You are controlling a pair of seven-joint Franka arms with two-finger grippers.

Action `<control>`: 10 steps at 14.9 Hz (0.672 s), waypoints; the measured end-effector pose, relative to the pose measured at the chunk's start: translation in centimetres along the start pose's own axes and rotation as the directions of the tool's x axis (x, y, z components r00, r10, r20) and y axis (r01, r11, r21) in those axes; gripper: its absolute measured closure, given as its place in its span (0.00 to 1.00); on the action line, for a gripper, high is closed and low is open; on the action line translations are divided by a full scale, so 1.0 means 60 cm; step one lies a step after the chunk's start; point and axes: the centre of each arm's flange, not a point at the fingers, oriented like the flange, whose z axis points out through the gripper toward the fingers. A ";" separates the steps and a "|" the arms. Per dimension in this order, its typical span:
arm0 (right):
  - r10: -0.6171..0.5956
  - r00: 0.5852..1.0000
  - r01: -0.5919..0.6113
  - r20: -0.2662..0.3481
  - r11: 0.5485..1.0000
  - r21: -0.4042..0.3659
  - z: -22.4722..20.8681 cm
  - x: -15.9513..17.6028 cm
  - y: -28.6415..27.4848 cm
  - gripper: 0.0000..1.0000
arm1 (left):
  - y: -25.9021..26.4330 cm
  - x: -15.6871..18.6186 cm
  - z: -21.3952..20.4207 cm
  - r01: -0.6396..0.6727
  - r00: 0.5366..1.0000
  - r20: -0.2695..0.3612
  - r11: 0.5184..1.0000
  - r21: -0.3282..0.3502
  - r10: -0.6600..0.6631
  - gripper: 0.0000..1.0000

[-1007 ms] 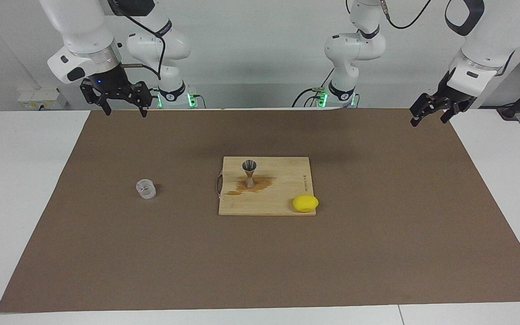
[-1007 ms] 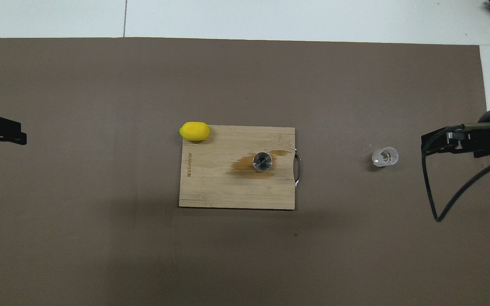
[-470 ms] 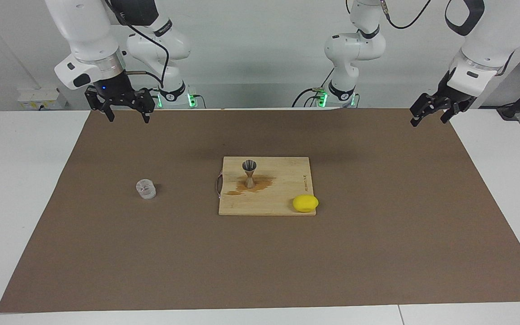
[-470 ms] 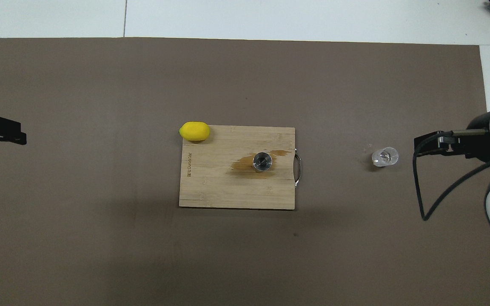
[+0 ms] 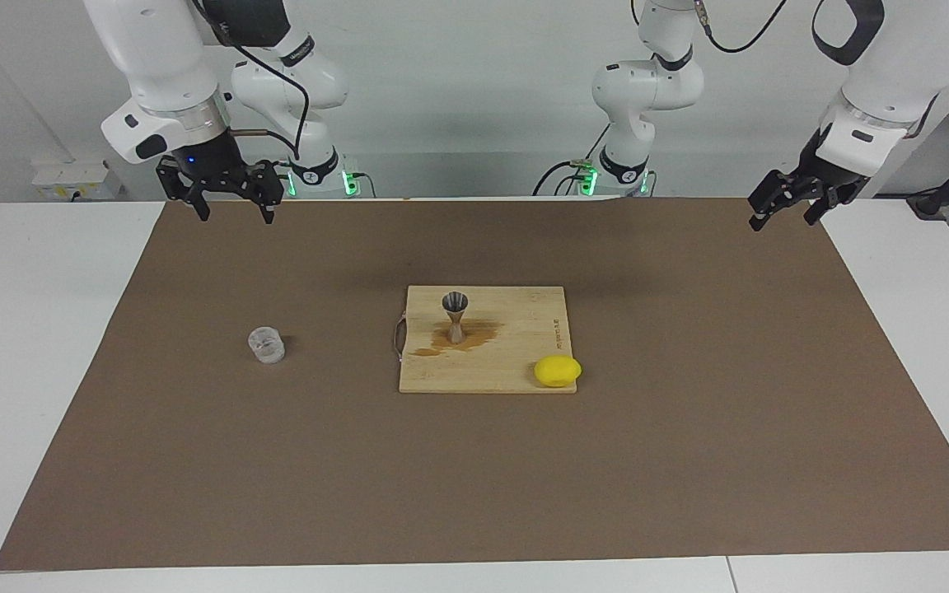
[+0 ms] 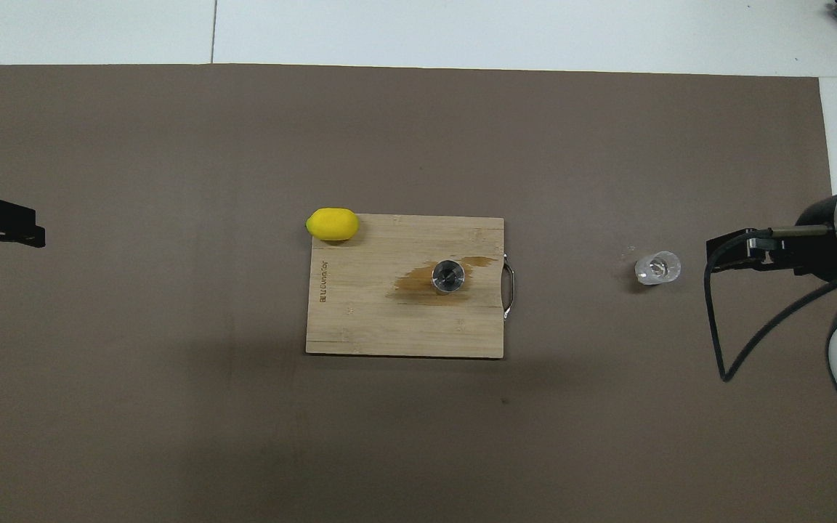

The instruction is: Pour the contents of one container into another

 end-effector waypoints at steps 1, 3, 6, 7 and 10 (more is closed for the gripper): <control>0.000 1.000 0.000 0.000 1.000 0.000 0.000 0.000 0.000 0.00 | 0.000 0.000 0.000 0.000 1.000 0.000 1.000 0.000 0.000 0.00; -0.001 1.000 0.001 0.000 1.000 0.000 0.000 0.000 -0.001 0.00 | 0.000 0.000 0.000 0.000 1.000 0.000 1.000 0.000 0.000 0.00; -0.001 1.000 0.001 0.000 1.000 0.000 0.000 -0.001 -0.001 0.00 | 0.000 0.000 0.000 0.000 1.000 0.000 1.000 0.000 0.000 0.00; -0.001 1.000 0.001 0.000 1.000 0.000 0.000 -0.001 -0.001 0.00 | 0.000 0.000 0.000 0.000 1.000 0.000 1.000 0.000 0.000 0.00; 0.001 1.000 -0.002 0.004 1.000 0.028 0.000 -0.001 -0.004 0.00 | 0.000 0.000 0.000 0.000 1.000 0.000 1.000 0.000 0.000 0.00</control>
